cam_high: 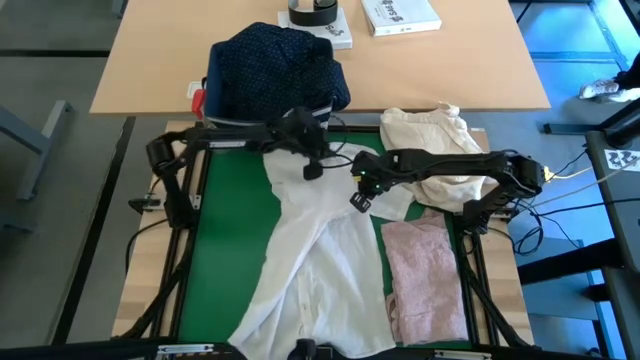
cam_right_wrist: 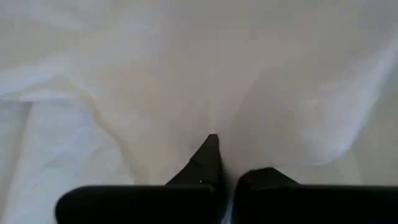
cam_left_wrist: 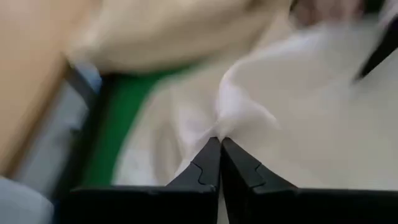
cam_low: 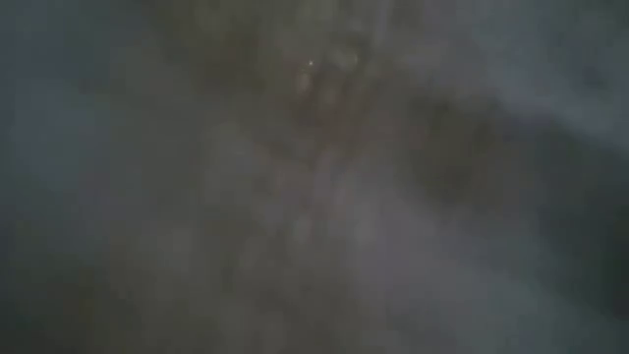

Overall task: Fold laundry
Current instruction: Fold the white polo shirt

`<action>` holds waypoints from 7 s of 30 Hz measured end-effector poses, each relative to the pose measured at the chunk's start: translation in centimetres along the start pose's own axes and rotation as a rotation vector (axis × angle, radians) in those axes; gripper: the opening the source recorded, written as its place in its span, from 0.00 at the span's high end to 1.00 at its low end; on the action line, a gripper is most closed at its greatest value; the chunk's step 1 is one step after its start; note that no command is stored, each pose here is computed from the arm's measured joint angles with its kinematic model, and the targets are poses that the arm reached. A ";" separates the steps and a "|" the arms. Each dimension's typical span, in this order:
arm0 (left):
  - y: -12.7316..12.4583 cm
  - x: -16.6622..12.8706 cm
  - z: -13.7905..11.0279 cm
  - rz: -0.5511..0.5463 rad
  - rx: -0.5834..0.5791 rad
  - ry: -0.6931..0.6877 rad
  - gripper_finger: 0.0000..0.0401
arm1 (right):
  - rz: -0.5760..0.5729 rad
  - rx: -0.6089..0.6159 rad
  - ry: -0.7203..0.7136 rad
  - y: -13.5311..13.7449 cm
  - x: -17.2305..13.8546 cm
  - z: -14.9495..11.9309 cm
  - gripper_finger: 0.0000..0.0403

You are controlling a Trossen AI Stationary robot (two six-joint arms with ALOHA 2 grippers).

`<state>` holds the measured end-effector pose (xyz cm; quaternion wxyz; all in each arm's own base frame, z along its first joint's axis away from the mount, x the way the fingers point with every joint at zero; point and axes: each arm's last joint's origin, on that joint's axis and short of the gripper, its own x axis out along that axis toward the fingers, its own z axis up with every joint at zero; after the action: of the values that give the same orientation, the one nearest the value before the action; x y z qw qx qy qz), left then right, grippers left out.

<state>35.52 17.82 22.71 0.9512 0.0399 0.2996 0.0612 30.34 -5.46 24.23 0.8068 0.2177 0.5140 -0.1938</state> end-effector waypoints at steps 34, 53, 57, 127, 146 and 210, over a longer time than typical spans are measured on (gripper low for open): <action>-0.1 9.5 3.0 0.053 0.034 -0.130 0.99 | -0.350 0.113 0.297 -4.3 0.9 -7.9 0.98; -4.0 -5.5 8.8 0.030 -0.252 0.088 0.62 | -0.125 -0.153 0.074 -3.1 -2.9 -5.7 0.52; -8.6 -10.9 9.0 0.086 -0.332 0.237 0.63 | 0.056 -0.272 -0.173 -2.3 -5.6 -4.6 0.50; -25.7 -21.5 -8.4 0.177 -0.642 0.720 0.65 | 0.315 -0.043 -0.329 -5.9 5.9 7.0 0.51; -24.9 -18.1 -16.2 0.324 -0.576 0.829 0.70 | 0.355 -0.392 -0.312 4.0 5.9 3.6 0.51; -22.7 -19.8 -6.2 0.023 -0.412 0.708 1.00 | 0.346 -0.300 -0.284 4.6 6.0 3.1 0.51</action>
<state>18.00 -7.15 26.29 0.7768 -0.1718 0.5894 0.1405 37.53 -3.87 20.66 0.9151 0.1507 0.3739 -0.0034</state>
